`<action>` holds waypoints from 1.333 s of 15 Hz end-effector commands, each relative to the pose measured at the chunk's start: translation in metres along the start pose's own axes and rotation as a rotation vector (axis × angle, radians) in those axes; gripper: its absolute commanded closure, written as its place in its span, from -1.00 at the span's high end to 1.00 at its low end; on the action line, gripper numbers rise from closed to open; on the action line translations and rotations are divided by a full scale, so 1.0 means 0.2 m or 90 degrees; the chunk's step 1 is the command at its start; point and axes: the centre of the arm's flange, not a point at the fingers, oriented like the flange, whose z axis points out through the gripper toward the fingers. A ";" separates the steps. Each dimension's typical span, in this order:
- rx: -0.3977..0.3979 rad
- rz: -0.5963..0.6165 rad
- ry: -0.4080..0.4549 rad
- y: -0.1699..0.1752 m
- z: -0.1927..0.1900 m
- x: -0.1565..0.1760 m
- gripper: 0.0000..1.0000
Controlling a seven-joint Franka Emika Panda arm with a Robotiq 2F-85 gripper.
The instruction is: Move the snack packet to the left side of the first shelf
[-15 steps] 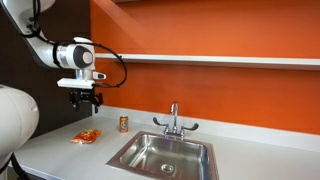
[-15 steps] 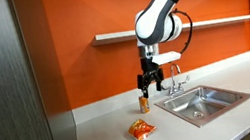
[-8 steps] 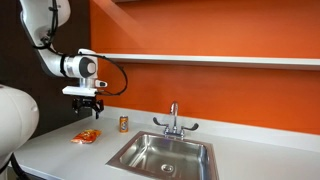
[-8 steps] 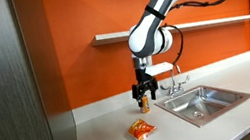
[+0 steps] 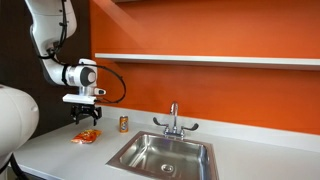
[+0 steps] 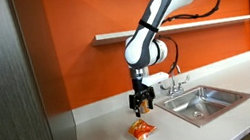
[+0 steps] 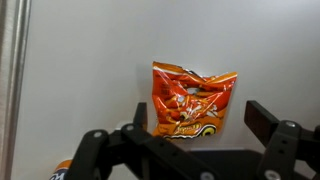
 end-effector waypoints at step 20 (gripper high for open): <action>0.023 -0.019 -0.027 -0.03 0.35 0.19 1.00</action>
